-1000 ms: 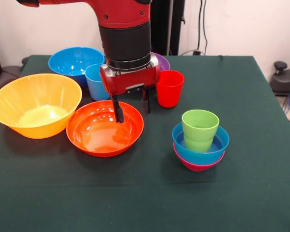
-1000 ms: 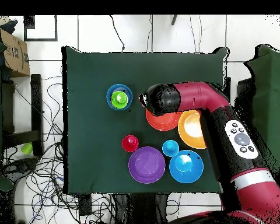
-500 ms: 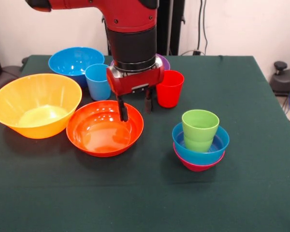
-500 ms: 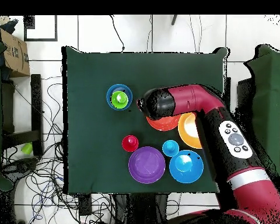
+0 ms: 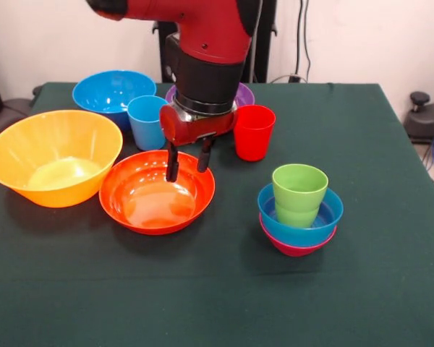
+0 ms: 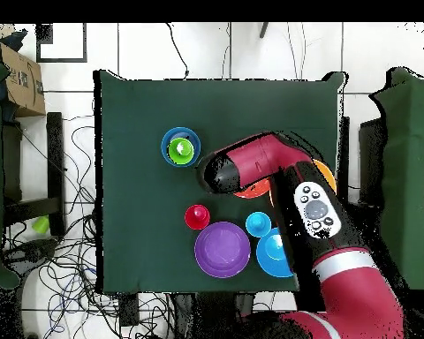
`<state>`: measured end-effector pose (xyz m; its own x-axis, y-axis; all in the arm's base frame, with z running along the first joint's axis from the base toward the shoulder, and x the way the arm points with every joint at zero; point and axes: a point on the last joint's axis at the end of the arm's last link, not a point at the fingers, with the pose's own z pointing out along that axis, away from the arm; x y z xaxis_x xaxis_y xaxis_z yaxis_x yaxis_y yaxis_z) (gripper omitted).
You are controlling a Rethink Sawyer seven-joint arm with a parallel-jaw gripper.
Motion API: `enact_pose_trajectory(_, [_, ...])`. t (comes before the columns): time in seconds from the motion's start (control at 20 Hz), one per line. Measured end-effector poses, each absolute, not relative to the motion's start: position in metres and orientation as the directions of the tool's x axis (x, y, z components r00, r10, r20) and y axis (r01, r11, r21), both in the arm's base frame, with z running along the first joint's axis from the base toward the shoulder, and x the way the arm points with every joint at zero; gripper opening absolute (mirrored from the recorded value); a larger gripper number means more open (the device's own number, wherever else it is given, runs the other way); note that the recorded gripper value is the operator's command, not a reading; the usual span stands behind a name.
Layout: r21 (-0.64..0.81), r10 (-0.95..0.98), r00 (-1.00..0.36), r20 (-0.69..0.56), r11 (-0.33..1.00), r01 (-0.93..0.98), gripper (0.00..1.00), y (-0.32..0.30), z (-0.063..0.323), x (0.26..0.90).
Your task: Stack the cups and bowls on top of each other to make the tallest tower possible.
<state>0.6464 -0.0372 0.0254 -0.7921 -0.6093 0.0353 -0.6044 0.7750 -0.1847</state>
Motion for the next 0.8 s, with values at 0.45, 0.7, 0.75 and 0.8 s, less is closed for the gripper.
enact_pose_trajectory(0.45, [-0.179, -0.588, -0.808, 0.032, 0.792, -0.583, 1.00, -0.054, 0.019, 0.643])
enact_pose_trajectory(0.7, [-0.145, -0.524, -0.851, 0.013, 0.841, -0.521, 1.00, -0.075, 0.023, 0.643])
enact_pose_trajectory(0.75, [-0.136, -0.507, -0.862, 0.007, 0.853, -0.504, 1.00, -0.080, 0.024, 0.643])
enact_pose_trajectory(0.8, [-0.130, -0.494, -0.869, 0.003, 0.862, -0.491, 1.00, -0.084, 0.025, 0.644])
